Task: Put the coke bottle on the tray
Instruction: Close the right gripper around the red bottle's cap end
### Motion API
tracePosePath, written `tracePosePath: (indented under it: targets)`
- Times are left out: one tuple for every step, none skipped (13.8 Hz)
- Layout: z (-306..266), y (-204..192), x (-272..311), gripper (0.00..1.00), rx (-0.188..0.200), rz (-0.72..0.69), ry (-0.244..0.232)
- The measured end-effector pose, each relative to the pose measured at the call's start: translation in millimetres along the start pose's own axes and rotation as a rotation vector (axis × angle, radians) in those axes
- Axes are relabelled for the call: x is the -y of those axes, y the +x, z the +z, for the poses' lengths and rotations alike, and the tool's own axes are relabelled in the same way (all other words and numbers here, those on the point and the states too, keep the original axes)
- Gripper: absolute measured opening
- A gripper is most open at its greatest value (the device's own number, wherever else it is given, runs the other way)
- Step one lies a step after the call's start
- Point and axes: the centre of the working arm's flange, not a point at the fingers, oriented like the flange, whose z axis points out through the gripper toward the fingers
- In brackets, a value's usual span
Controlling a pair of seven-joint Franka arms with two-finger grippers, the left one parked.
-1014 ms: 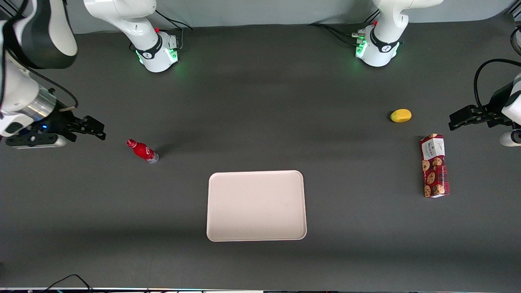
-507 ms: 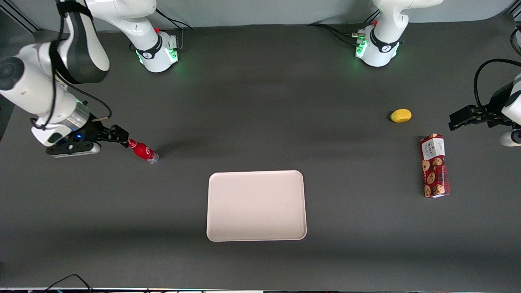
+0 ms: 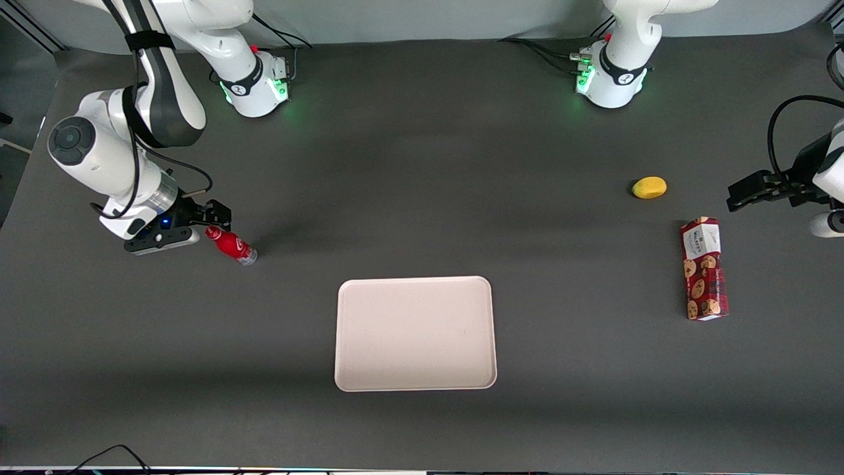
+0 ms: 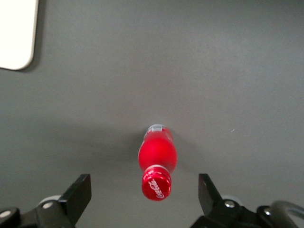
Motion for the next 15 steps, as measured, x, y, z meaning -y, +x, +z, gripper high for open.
tracePosePath:
  targets:
    - [8,-3,-1,1.00,0.012,-0.007,0.002]
    - [14,-4,-2,1.00,0.021,-0.012,0.003]
    - [20,-5,-3,1.00,0.026,-0.012,0.004]
    - [24,-5,-5,1.00,0.033,-0.012,0.006]
    - [27,-5,-5,1.00,0.040,-0.012,0.007]
    - [30,-5,-6,1.00,0.045,-0.012,0.008]
    - [31,-5,-6,1.00,0.047,-0.013,0.009]
    - [33,-5,-6,0.99,0.046,-0.013,0.009]
    - [34,-4,-6,0.98,0.046,-0.014,0.009]
    - [35,-4,-6,0.98,0.047,-0.014,0.009]
    - [37,-4,-6,0.91,0.051,-0.014,0.010]
    - [39,-5,-6,0.87,0.054,-0.014,0.010]
    - [40,-5,-6,0.87,0.057,-0.013,0.011]
    - [41,-6,-7,0.87,0.060,-0.012,0.011]
    - [43,-7,-7,0.85,0.063,-0.012,0.012]
